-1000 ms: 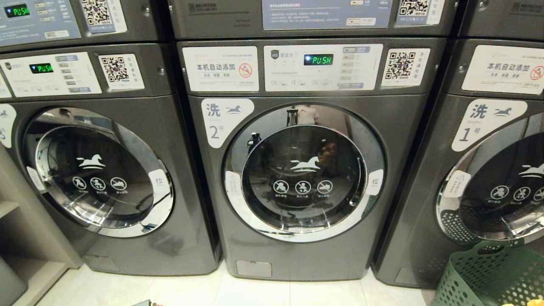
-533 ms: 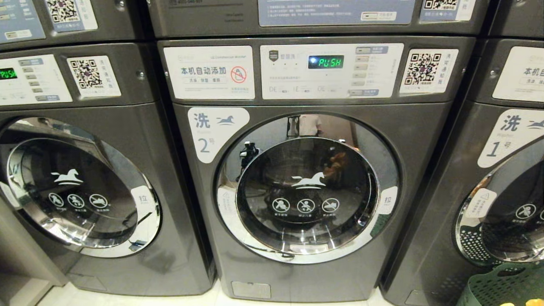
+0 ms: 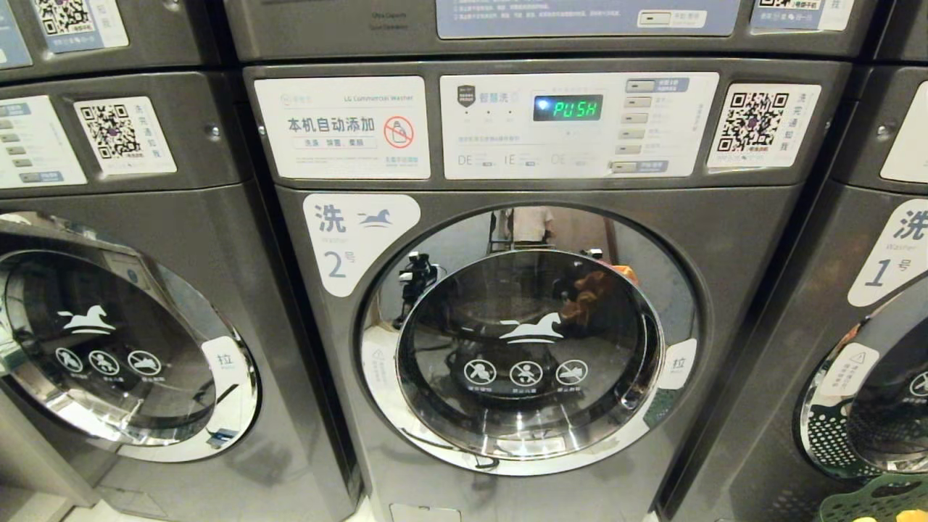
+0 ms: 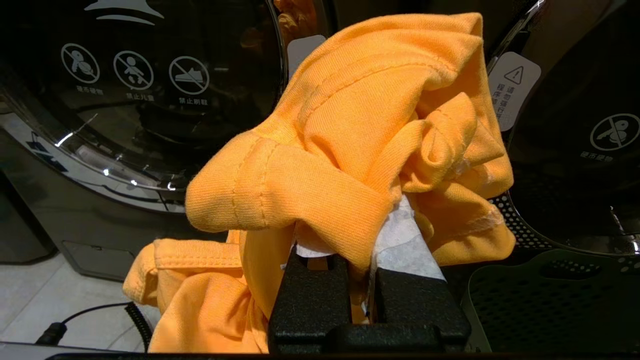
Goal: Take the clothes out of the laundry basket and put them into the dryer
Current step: Put the clothes in the dryer
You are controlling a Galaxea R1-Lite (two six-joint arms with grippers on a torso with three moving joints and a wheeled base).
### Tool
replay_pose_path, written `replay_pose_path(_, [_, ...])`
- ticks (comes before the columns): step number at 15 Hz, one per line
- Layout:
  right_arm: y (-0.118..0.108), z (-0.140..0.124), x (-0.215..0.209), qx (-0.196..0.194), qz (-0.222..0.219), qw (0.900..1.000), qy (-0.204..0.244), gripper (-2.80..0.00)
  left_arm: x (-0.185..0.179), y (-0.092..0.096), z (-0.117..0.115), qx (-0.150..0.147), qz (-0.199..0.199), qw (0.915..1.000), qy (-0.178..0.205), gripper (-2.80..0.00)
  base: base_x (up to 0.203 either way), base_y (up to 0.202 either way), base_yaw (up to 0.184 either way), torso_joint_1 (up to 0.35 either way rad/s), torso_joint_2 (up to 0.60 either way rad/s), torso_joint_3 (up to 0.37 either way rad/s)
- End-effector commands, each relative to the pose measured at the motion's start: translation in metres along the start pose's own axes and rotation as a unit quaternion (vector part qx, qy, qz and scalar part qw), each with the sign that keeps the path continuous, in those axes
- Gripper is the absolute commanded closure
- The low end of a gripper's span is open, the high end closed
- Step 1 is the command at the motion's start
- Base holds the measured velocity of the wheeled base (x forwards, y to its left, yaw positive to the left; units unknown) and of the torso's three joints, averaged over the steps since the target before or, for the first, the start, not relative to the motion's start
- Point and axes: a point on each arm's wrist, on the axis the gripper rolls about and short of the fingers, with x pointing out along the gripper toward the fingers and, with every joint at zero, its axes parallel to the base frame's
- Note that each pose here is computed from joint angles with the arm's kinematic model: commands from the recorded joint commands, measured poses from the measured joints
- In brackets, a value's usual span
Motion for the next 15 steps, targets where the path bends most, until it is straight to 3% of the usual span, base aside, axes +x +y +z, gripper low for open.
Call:
replay_pose_path(1, [-0.0001, 0.0, -0.0001, 0.003, -0.001, 1.0, 0.0, 0.0, -0.0001, 0.0, 0.0, 0.0, 0.0, 1.0, -0.001, 0.0, 0.0, 0.0, 0.0, 0.0, 0.0, 0.0])
replay_pose_path(9, [0.0001, -0.0002, -0.0001, -0.016, 0.001, 1.0, 0.0, 0.0, -0.0001, 0.0, -0.0001, 0.0, 0.0, 1.0, -0.001, 0.0, 0.0, 0.0, 0.0, 0.0, 0.0, -0.004])
replay_pose_path(15, [-0.0001, -0.0002, -0.0001, -0.013, -0.002, 1.0, 0.001, 0.0, -0.0001, 0.0, -0.0001, 0.0, 0.0, 1.0, -0.001, 0.0, 0.0, 0.0, 0.0, 0.054, -0.34, -0.307])
